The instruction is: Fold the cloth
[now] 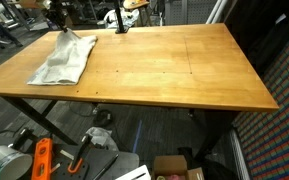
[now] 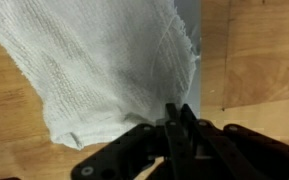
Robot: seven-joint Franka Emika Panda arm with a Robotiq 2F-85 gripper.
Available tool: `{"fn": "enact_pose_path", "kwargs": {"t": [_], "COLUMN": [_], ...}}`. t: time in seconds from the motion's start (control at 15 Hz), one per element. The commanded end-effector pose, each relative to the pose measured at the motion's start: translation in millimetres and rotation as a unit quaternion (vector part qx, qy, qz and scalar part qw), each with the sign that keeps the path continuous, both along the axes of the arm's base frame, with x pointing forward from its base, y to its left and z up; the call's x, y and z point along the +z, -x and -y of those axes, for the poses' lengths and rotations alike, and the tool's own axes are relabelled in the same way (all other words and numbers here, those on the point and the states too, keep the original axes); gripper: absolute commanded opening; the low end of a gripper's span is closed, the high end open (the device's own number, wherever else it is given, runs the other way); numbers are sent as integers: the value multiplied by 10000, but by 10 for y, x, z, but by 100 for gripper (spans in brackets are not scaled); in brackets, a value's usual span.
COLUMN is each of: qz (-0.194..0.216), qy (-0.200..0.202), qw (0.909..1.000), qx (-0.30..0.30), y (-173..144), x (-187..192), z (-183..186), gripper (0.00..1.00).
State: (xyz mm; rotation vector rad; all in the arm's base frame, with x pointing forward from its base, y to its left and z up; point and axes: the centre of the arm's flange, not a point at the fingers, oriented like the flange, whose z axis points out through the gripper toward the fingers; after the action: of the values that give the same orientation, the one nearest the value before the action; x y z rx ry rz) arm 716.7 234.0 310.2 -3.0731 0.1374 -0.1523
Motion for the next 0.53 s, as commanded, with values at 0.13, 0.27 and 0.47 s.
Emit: {"fn": "enact_pose_path", "kwargs": {"t": [0.13,0.27,0.47], "qz": [145,106,83], "qy": [-112,-97,-86], "qw": [9990,9991,9991], "qx": [-414,-406,-408], "y": [-47,-38,-39], "x": [103,51,14], "z": [-34,-36,-31], "gripper": [11,11,12]}}
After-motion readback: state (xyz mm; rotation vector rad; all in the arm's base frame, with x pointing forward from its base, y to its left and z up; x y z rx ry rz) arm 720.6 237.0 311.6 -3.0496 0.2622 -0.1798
